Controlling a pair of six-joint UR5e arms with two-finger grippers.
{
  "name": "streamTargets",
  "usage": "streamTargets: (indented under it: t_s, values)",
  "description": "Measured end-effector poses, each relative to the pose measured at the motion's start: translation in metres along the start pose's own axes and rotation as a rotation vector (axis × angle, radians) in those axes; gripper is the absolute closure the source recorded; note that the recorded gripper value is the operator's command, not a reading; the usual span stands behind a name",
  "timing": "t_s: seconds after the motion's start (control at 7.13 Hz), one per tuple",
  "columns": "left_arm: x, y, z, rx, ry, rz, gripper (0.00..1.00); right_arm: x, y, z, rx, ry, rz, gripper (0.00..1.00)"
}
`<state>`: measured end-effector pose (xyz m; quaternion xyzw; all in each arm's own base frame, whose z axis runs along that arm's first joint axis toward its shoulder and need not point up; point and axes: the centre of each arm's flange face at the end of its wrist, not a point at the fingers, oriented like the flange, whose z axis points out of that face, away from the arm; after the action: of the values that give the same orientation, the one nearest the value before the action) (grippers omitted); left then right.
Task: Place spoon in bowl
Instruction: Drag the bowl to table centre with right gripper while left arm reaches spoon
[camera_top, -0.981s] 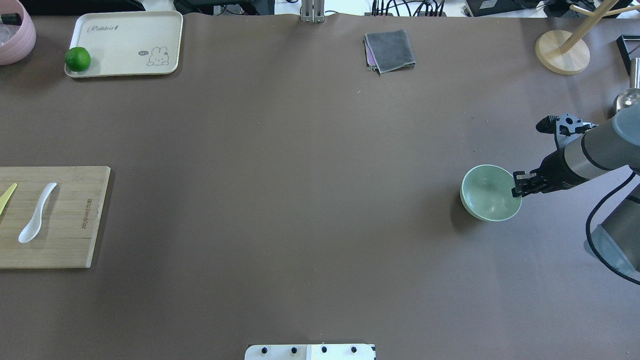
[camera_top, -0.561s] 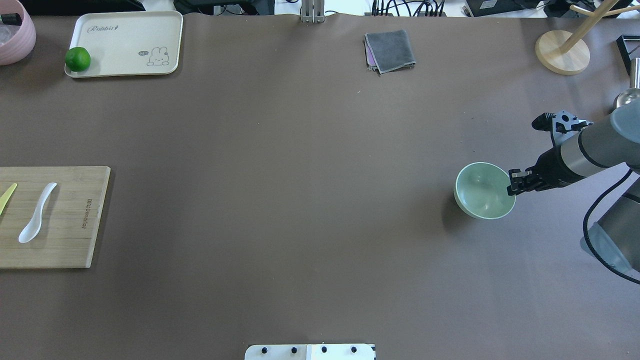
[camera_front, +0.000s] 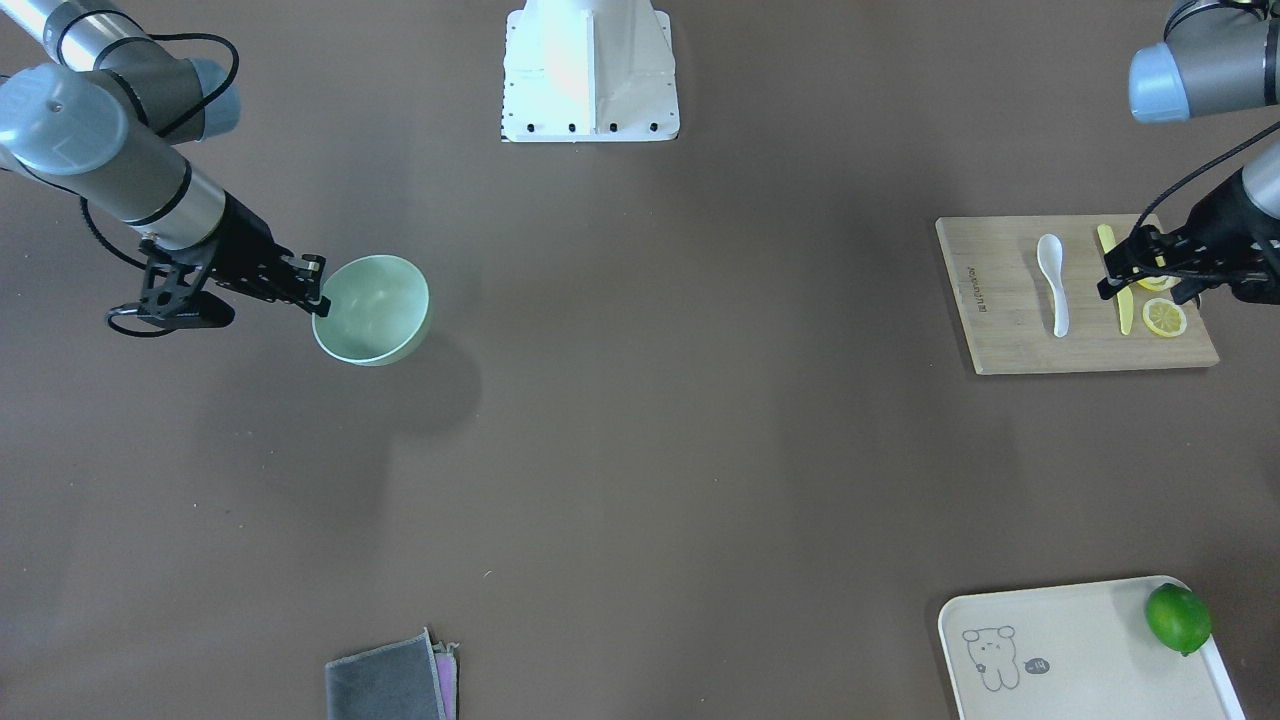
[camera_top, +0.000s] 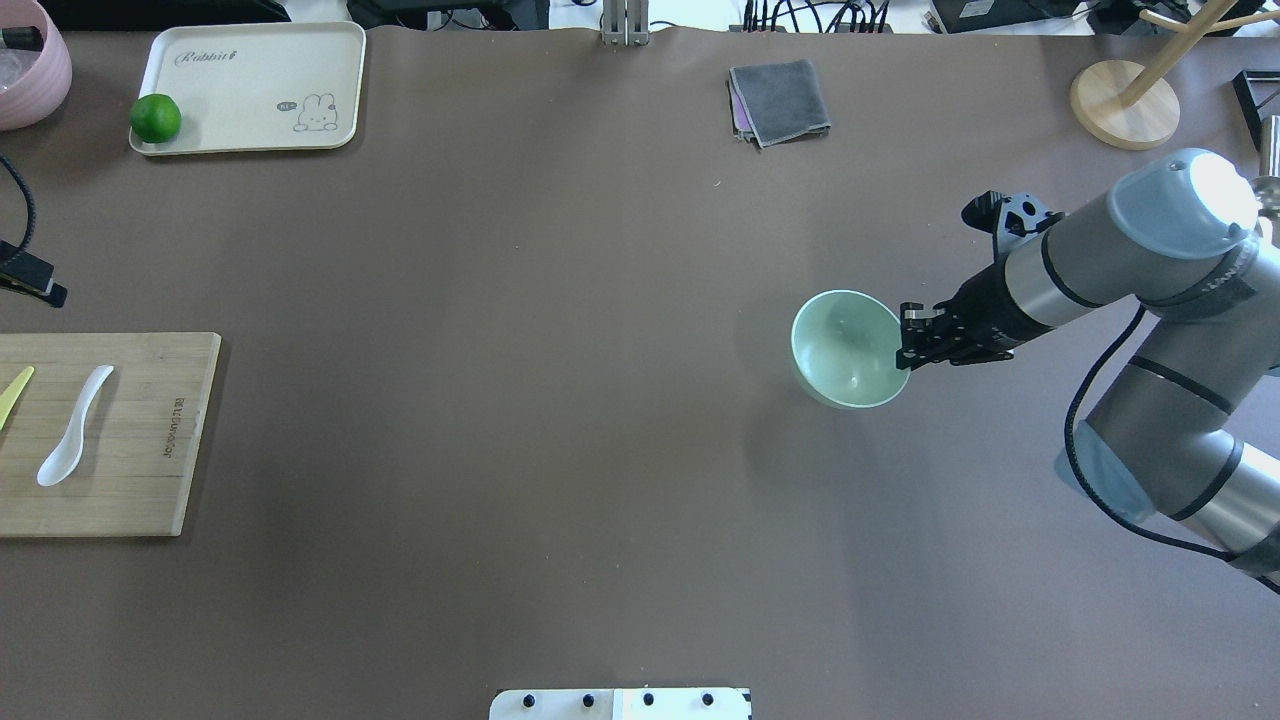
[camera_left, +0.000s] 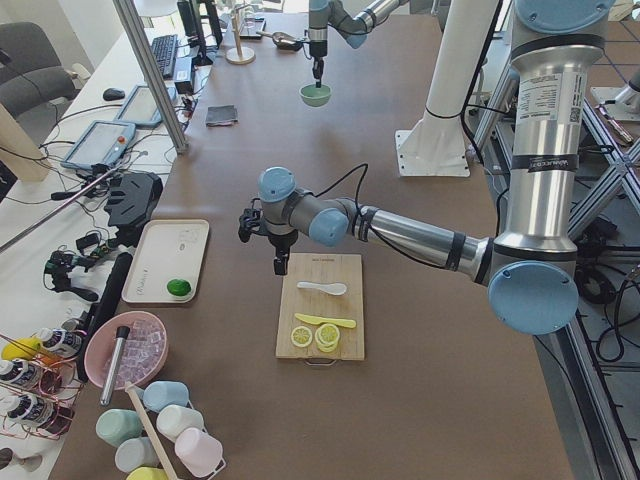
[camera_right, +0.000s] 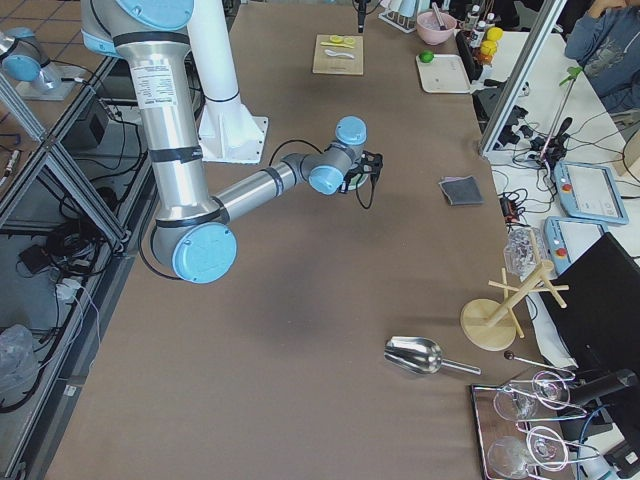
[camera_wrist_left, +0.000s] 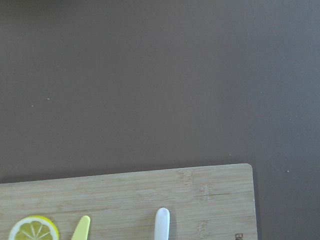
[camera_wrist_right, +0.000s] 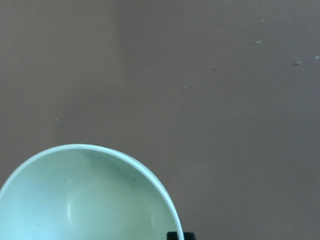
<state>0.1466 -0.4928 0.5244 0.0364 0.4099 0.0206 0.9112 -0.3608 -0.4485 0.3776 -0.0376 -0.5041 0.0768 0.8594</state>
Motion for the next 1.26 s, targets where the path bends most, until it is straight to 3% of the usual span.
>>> streamTargets:
  t_s: [0.42,0.7,1.12,1.26]
  values:
    - [0.008,0.006,0.054,-0.002,-0.003,0.025,0.10,-0.083,0.044,0.038,0.014,0.004,0.026,1.00]
    - [0.013,0.010,0.070,-0.003,-0.022,0.033,0.12,-0.129,0.077,0.057,0.016,0.003,0.034,1.00]
    - [0.009,0.013,0.084,-0.010,-0.028,0.042,0.26,-0.167,0.119,0.078,0.018,0.010,0.032,1.00]
    - [0.006,0.013,0.087,-0.008,-0.026,0.043,0.26,-0.173,0.129,0.083,0.019,0.008,0.032,1.00]
